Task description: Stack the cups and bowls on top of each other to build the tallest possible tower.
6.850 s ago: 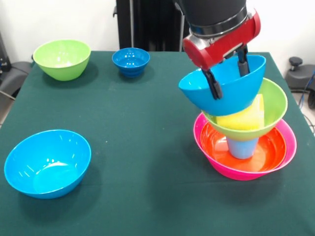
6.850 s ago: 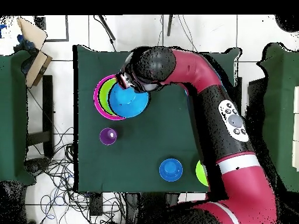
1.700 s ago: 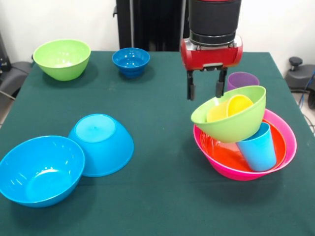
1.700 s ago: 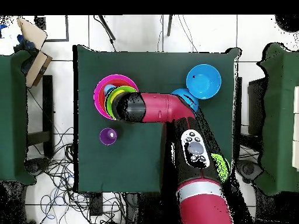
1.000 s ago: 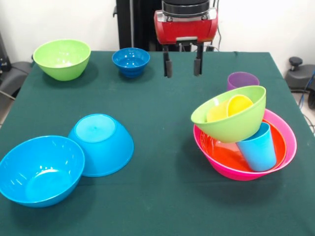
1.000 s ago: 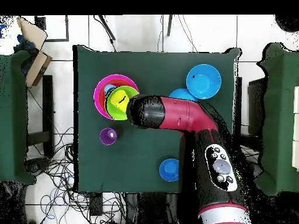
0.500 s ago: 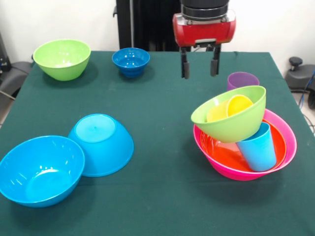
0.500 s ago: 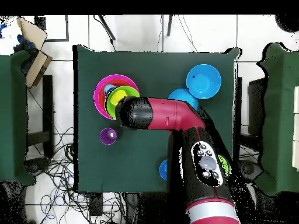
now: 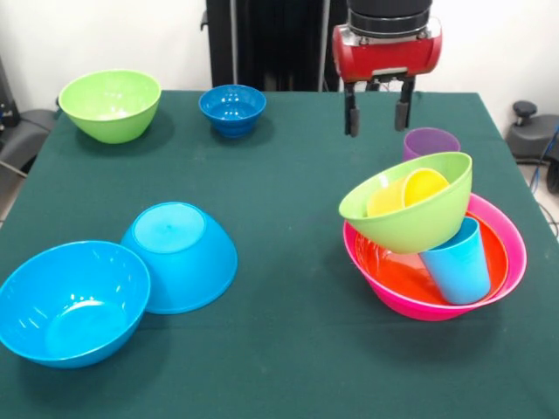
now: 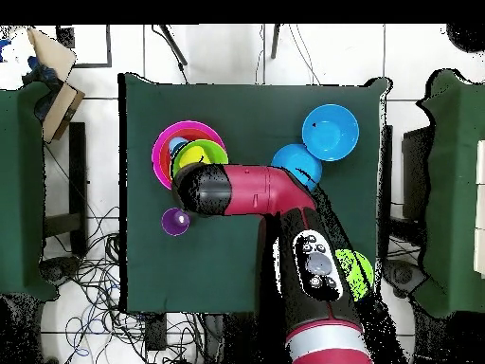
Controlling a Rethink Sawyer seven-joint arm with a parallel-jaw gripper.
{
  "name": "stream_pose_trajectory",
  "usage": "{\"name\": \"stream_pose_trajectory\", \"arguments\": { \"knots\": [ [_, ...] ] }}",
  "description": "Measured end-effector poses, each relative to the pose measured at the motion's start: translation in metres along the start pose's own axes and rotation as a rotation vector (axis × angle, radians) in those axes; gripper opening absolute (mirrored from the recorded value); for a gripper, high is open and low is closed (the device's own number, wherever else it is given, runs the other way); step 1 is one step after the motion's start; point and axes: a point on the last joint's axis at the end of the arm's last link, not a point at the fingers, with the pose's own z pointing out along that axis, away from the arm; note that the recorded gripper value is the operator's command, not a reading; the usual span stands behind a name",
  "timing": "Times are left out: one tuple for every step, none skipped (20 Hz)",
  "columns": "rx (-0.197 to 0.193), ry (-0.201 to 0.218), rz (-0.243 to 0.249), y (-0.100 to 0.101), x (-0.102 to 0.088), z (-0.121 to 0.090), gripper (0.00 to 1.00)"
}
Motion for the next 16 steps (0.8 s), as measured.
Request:
{"name": "stream_pose_trajectory", "arguments": {
  "knots": [
    [0.0, 0.0, -0.001, 0.001, 0.0, 0.0, 1.0],
    [0.0, 0.0, -0.002, 0.001, 0.0, 0.0, 1.0],
    [0.0, 0.001, -0.003, 0.002, 0.0, 0.0, 1.0],
    [-0.001, 0.001, -0.005, 0.003, 0.0, 0.0, 1.0],
    [-0.001, 0.001, -0.006, 0.004, 0.0, 0.0, 1.0],
    [-0.001, 0.001, -0.007, 0.004, 0.0, 0.0, 1.0],
    [-0.001, 0.001, -0.008, 0.006, 0.0, 0.0, 1.0],
    [-0.001, 0.001, -0.009, 0.006, 0.001, 0.001, 1.0],
    [-0.001, 0.001, -0.01, 0.007, 0.001, 0.001, 1.0],
    [-0.001, 0.002, -0.014, 0.009, 0.001, 0.001, 1.0],
    [-0.001, 0.002, -0.016, 0.011, 0.001, 0.001, 1.0],
    [-0.002, 0.002, -0.018, 0.012, 0.001, 0.001, 1.0],
    [-0.002, 0.002, -0.019, 0.013, 0.001, 0.001, 1.0],
    [-0.002, 0.002, -0.021, 0.014, 0.001, 0.001, 1.0],
    [-0.002, 0.002, -0.024, 0.016, 0.001, 0.001, 1.0],
    [-0.002, 0.002, -0.025, 0.016, 0.001, 0.001, 1.0]
  ]
}}
